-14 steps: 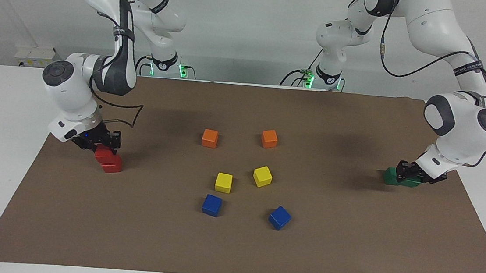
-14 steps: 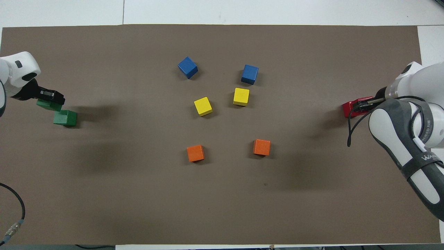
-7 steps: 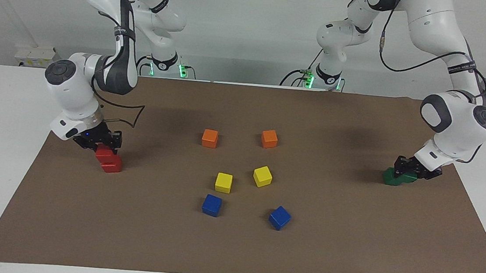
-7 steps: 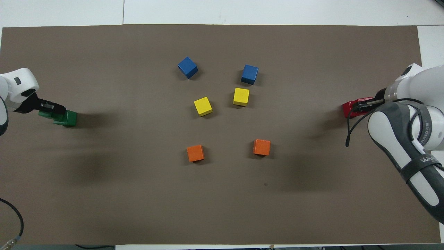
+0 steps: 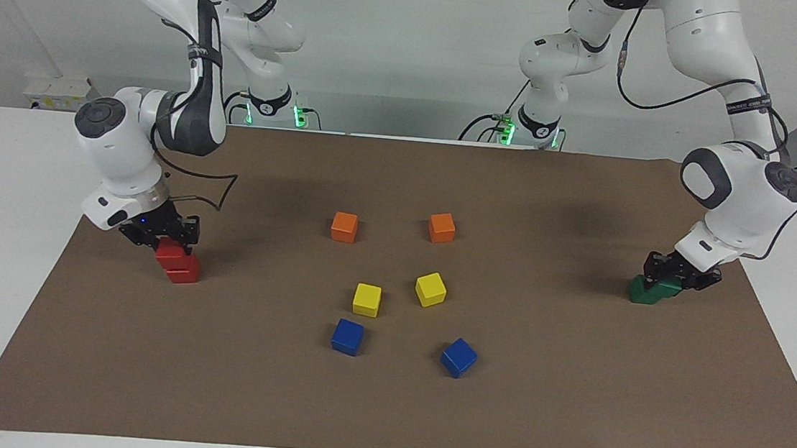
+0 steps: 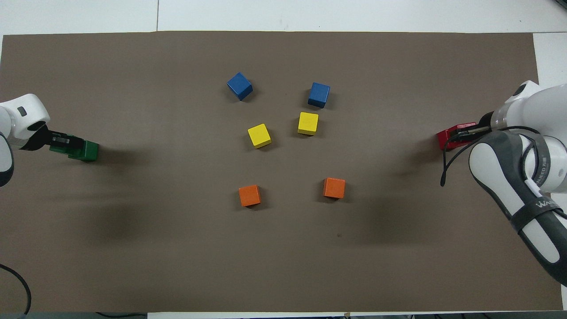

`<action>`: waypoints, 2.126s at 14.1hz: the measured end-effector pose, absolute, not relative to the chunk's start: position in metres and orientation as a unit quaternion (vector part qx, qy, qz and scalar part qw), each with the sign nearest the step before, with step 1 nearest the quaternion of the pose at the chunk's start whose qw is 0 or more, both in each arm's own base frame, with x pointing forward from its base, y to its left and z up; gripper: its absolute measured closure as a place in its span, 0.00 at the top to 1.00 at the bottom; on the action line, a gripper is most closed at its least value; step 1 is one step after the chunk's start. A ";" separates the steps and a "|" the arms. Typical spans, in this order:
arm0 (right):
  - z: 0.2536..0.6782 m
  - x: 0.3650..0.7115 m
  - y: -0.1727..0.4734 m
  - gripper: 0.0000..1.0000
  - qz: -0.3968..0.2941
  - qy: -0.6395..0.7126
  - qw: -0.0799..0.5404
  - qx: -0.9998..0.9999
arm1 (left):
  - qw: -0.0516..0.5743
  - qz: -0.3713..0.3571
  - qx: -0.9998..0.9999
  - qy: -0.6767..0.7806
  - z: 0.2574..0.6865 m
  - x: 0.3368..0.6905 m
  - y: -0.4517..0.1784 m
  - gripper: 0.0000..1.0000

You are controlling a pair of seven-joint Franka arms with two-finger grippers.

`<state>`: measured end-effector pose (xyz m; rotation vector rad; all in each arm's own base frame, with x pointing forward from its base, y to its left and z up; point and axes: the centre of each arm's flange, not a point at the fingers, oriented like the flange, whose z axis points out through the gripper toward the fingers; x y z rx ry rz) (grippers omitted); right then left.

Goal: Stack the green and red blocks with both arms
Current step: 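Lower and release the green block onto the placed green with the left gripper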

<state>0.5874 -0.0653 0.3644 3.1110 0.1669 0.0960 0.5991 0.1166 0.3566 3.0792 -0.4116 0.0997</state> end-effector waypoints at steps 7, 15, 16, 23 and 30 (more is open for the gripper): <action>0.362 0.587 -0.064 0.55 0.037 0.055 0.013 0.998 | 0.018 0.061 0.992 -0.109 0.350 0.587 0.116 0.55; 0.358 0.585 -0.064 0.55 0.036 0.055 0.013 0.998 | 0.016 0.070 0.989 -0.128 0.351 0.588 0.097 0.55; 0.357 0.585 -0.064 0.55 0.037 0.055 0.013 0.998 | 0.015 0.071 0.989 -0.129 0.351 0.588 0.098 0.59; 0.353 0.584 -0.064 0.55 0.043 0.055 0.014 0.997 | 0.013 0.073 0.988 -0.132 0.353 0.588 0.101 1.00; 0.353 0.584 -0.064 0.55 0.043 0.054 0.014 0.997 | 0.024 0.062 0.991 -0.115 0.430 0.609 0.100 1.00</action>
